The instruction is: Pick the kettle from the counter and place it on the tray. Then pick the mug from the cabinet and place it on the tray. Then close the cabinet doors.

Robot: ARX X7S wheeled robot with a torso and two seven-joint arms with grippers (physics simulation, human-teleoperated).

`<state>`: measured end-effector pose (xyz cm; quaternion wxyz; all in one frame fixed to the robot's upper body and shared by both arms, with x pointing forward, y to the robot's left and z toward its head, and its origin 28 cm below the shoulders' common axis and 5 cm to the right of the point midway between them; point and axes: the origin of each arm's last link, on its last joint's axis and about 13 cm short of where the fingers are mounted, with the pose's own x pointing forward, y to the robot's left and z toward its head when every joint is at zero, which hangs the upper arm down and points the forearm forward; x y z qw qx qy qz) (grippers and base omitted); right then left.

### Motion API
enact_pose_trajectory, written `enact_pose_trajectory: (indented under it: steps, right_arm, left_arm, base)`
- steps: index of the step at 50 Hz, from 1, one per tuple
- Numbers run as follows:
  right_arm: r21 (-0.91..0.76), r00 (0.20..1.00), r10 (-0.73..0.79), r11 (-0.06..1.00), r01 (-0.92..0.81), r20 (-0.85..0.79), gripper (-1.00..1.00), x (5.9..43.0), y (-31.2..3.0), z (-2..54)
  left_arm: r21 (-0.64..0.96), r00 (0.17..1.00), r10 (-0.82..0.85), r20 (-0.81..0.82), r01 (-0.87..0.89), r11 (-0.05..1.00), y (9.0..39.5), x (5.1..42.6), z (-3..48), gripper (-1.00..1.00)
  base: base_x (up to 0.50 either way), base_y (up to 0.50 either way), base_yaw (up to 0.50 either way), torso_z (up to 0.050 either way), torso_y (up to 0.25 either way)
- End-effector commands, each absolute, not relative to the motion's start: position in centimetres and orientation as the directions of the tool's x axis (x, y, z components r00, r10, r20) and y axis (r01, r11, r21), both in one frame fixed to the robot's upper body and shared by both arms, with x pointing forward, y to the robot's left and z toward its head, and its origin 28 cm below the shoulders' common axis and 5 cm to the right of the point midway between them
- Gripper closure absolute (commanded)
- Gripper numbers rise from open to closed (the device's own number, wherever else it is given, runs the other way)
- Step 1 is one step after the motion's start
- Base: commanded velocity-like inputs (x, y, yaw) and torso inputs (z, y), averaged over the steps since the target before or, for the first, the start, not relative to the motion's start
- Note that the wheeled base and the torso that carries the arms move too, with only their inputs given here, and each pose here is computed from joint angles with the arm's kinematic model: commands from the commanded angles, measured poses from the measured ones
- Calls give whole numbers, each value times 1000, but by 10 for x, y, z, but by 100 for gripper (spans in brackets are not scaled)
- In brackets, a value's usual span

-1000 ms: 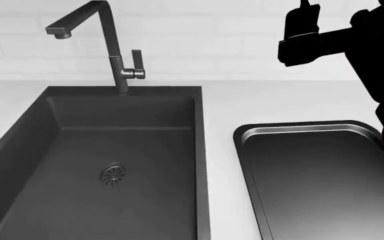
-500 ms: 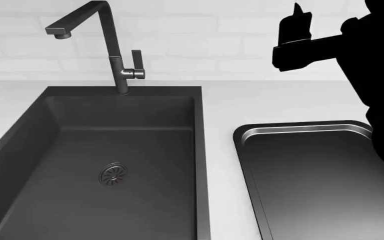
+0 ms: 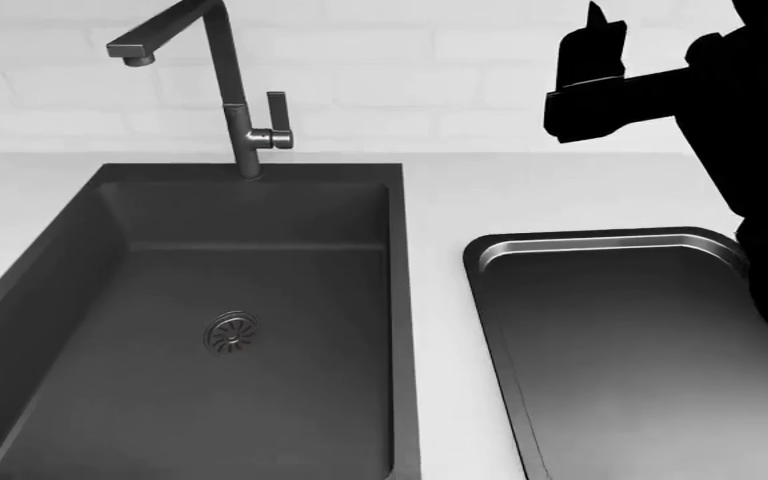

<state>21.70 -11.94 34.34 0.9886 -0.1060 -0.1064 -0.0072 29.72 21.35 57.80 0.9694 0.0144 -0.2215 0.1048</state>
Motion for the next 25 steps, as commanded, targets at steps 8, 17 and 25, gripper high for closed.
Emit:
enact_pose_trajectory:
  steps: [8,17,25]
  right_arm:
    - [-207,977,17,978,28,214,-100,215,-117,345]
    - [-205,976,17,978,28,217,-100,215,-118,345]
    - [-194,975,12,980,32,220,-100,214,-119,343]
  left_arm:
    - [-57,850,200,487,-198,979,218,278,593,100]
    - [-58,855,191,481,-187,981,219,278,593,100]
    - [-37,869,164,466,-166,985,223,280,571,100]
  base:
    - [-500,0,0,0,0]
    - [-500,0,0,0,0]
    - [-500,0,0,0,0]
